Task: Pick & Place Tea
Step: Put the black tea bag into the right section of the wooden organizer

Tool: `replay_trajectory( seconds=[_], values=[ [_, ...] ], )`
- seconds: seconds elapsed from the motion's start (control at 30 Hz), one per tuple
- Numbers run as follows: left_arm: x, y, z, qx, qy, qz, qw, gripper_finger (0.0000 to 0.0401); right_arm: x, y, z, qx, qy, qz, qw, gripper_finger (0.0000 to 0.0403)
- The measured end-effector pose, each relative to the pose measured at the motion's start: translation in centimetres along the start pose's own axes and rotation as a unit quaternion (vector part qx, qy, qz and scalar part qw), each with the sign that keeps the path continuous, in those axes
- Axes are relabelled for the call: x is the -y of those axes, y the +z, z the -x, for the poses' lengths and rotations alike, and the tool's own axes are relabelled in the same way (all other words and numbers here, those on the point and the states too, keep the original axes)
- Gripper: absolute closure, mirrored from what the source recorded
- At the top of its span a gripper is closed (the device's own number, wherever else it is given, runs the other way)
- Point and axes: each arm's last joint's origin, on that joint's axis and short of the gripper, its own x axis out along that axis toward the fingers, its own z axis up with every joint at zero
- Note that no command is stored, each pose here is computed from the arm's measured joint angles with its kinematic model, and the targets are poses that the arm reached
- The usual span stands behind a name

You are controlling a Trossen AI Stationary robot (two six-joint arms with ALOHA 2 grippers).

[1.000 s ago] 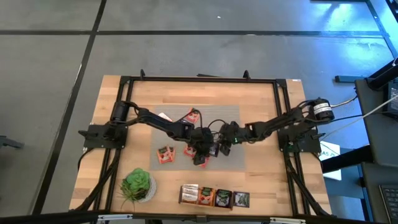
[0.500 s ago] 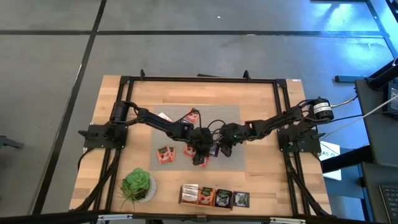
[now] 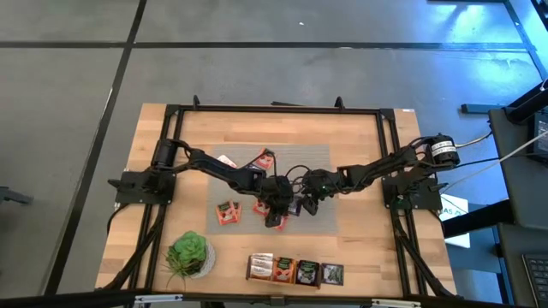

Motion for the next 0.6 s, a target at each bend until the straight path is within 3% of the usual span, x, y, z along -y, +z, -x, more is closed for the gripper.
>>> replay_trajectory(
  seconds=[0.27, 0.6],
  values=[
    [0.0, 0.1, 0.0, 0.008, 0.000, -0.002, 1.000, 0.0287, 0.6, -0.4, -1.3, -0.008, -0.013, -0.047, 0.999, 0.0168],
    [0.0, 0.3, 0.0, 0.014, 0.009, -0.003, 1.000, 0.0290, 0.4, -0.5, -1.6, -0.035, 0.042, -0.049, 0.997, 0.0193]
  ],
)
